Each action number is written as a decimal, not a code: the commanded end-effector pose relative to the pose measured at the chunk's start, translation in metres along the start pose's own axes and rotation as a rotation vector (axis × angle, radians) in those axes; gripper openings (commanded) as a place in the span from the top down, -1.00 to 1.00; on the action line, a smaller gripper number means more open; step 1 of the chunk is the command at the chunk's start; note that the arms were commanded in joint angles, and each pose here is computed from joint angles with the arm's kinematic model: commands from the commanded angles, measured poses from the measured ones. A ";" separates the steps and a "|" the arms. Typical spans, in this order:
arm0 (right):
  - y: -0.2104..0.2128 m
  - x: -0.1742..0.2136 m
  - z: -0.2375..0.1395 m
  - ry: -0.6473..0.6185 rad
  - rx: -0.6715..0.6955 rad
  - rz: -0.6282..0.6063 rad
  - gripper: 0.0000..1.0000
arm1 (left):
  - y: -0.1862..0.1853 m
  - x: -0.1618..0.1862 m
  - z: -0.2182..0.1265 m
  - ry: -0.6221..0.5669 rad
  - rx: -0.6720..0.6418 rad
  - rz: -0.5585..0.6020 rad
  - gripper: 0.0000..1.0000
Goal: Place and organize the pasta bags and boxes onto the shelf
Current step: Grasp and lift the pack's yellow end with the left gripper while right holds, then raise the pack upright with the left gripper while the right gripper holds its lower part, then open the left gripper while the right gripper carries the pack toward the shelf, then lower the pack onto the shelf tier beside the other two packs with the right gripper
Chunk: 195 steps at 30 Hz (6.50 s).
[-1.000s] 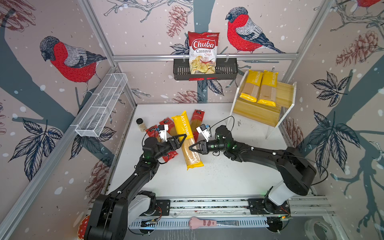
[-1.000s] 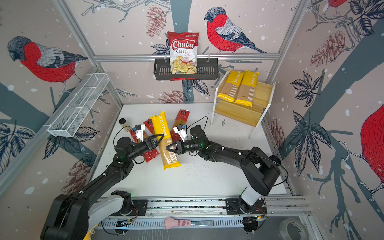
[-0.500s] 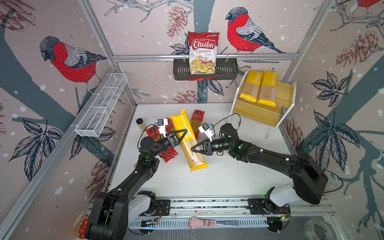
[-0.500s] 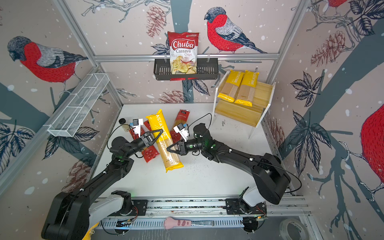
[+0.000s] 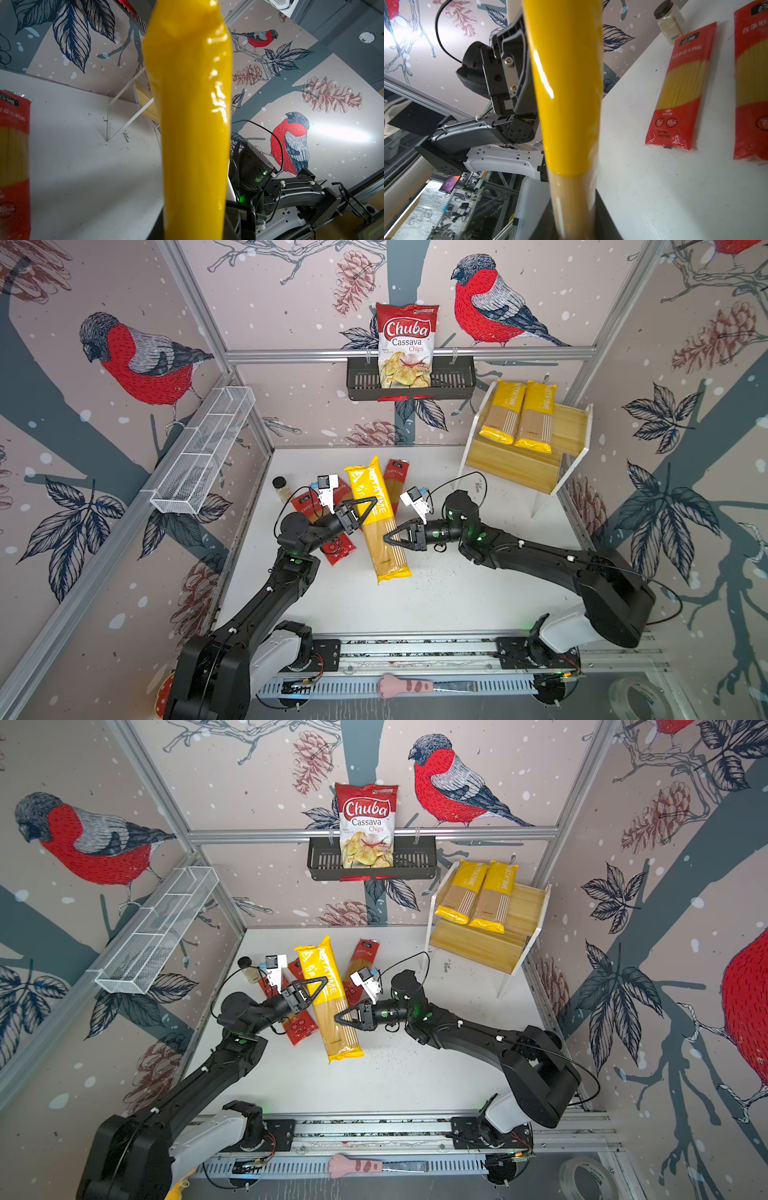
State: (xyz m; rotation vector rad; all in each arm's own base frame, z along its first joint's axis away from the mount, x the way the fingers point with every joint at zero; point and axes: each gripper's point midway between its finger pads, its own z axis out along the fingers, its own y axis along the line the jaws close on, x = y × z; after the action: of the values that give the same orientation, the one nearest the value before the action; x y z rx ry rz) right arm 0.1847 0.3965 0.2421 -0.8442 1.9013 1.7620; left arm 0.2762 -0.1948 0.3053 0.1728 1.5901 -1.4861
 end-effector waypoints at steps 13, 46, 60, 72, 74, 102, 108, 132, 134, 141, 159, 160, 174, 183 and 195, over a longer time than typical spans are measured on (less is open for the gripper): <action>0.001 -0.016 -0.014 -0.186 -0.070 0.063 -0.32 | -0.042 -0.077 0.013 -0.231 0.076 0.126 0.66; 0.017 -0.051 -0.040 -0.568 -0.171 0.103 0.18 | -0.064 -0.097 0.029 -0.367 0.150 0.101 0.55; 0.020 -0.063 -0.046 -0.592 -0.131 0.048 0.59 | -0.061 -0.094 0.030 -0.350 0.122 0.110 0.08; 0.033 -0.097 -0.067 -0.653 -0.114 -0.024 0.76 | -0.053 -0.086 0.031 -0.325 0.113 0.094 -0.13; 0.035 -0.104 -0.075 -0.668 -0.114 -0.034 0.77 | -0.050 -0.082 0.030 -0.320 0.109 0.083 -0.13; 0.070 -0.205 -0.327 -1.162 0.449 -0.234 0.85 | 0.014 0.065 0.044 -0.056 -0.120 0.017 -0.12; 0.064 -0.209 -0.406 -1.319 0.548 -0.159 0.85 | 0.026 0.092 0.041 -0.018 -0.133 -0.034 -0.11; 0.000 -0.214 -0.464 -1.431 0.629 0.173 0.68 | 0.041 0.105 0.040 0.011 -0.175 -0.036 -0.11; -0.003 -0.215 -0.465 -1.430 0.632 0.181 0.63 | 0.041 0.105 0.041 0.013 -0.175 -0.037 -0.10; -0.016 -0.216 -0.459 -1.382 0.620 0.224 0.33 | 0.042 0.107 0.044 0.018 -0.170 -0.043 -0.10; -0.033 -0.176 -0.450 -1.350 0.674 0.320 0.16 | 0.045 0.110 0.043 0.021 -0.175 -0.047 -0.10; -0.033 -0.175 -0.450 -1.348 0.680 0.316 0.22 | 0.045 0.110 0.043 0.023 -0.173 -0.049 -0.10; -0.050 -0.188 -0.470 -1.324 0.717 0.313 0.61 | 0.047 0.113 0.044 0.030 -0.179 -0.053 -0.10; -0.057 -0.169 -0.465 -1.334 0.706 0.347 0.08 | 0.048 0.115 0.046 0.037 -0.176 -0.060 -0.09; -0.041 -0.156 -0.455 -1.330 0.700 0.350 -0.12 | 0.048 0.115 0.047 0.037 -0.168 -0.062 -0.09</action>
State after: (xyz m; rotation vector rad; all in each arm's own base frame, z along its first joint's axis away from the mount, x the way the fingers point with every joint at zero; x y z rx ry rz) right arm 0.3747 -0.0320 0.3633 0.8165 1.4526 1.0678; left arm 0.2669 -0.2730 0.1834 0.0279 1.8241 -1.3614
